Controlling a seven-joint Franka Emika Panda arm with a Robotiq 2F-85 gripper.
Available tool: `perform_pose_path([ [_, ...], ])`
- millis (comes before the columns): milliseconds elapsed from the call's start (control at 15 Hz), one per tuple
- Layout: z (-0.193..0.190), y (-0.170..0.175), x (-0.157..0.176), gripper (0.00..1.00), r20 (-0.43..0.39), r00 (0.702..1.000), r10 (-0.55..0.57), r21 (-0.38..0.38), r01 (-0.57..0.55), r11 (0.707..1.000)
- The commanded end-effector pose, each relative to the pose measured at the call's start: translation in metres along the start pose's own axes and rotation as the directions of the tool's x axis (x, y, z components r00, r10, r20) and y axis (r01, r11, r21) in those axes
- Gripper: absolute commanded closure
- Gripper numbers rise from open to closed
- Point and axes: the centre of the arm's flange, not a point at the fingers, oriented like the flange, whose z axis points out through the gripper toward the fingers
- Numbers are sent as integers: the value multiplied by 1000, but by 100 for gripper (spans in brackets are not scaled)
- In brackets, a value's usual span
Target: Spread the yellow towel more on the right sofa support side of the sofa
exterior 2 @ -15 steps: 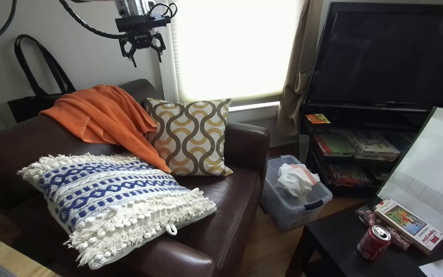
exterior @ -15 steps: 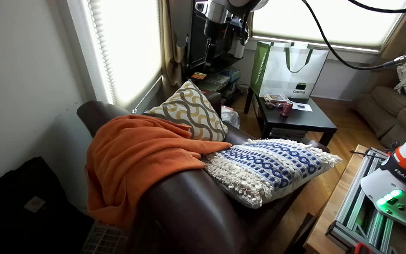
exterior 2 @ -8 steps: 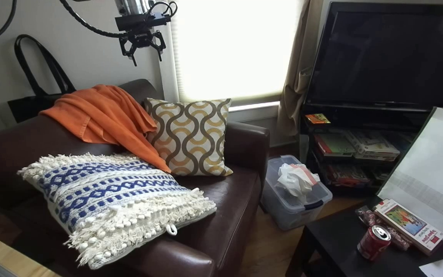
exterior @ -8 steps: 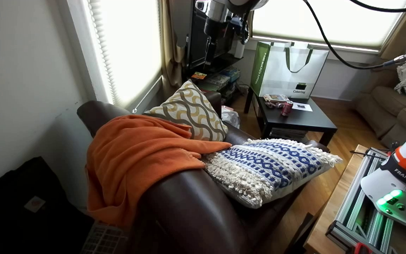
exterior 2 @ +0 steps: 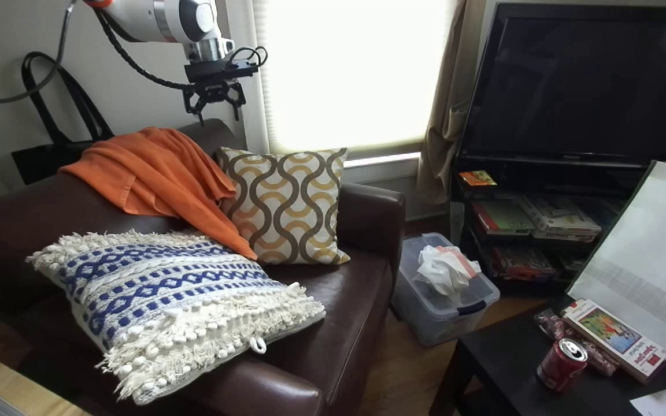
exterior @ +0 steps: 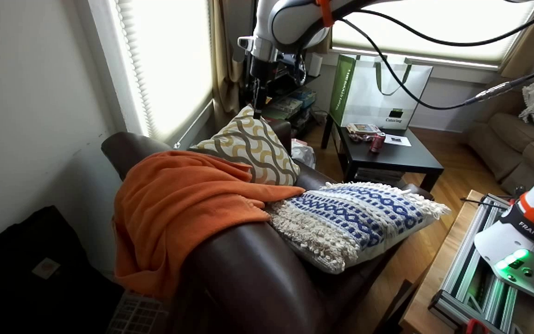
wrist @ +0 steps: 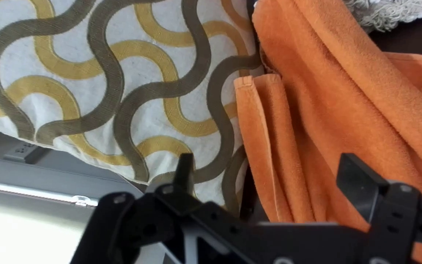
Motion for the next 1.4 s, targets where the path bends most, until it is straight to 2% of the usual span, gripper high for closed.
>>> perform_pose_path([
  [0, 48, 21, 21, 0, -16, 999, -31, 18, 31, 999],
  [467, 108, 12, 45, 0, -42, 996, -73, 84, 77, 993],
  [1000, 163, 4, 59, 0, -21, 995, -94, 100, 96, 990],
  [1067, 169, 4, 59, 7, -20, 995, -94, 98, 95, 991],
  [1133, 173, 6, 60, 21, -18, 995, -94, 92, 95, 991],
  [1200, 176, 6, 60, 26, -18, 996, -93, 94, 94, 991],
  [1267, 180, 6, 60, 27, -19, 996, -90, 97, 92, 991],
  [1333, 182, 7, 61, 34, -18, 996, -89, 96, 90, 991],
])
